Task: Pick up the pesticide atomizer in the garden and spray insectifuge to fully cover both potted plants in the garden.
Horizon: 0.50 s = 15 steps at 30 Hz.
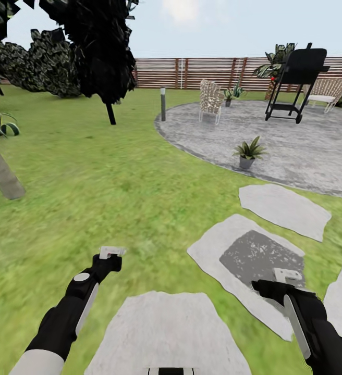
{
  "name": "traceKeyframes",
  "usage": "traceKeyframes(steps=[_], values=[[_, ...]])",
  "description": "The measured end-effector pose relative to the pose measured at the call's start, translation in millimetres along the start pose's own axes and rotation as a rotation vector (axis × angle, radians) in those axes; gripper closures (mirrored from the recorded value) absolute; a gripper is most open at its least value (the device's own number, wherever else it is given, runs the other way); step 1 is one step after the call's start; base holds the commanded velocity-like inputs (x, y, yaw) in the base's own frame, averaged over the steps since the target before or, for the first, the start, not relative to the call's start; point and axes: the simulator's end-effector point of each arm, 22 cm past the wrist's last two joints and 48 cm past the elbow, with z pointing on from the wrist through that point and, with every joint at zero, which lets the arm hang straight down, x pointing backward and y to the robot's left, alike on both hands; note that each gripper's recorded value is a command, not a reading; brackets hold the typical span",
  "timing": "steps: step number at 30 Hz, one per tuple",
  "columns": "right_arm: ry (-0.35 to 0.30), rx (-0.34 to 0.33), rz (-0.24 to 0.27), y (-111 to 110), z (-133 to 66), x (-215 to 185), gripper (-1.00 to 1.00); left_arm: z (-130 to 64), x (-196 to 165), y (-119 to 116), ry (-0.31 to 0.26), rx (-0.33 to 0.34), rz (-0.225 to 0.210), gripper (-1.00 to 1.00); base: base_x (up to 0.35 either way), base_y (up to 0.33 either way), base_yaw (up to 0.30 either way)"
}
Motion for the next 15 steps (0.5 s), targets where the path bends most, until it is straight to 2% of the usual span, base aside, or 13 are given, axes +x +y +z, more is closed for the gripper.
traceKeyframes(steps=[15], values=[[0.000,0.000,0.000,0.0,0.0,0.0,-1.00,0.0,-0.1,0.3,0.000,-0.001,0.000,1.00,0.317,-0.149,-0.252]])
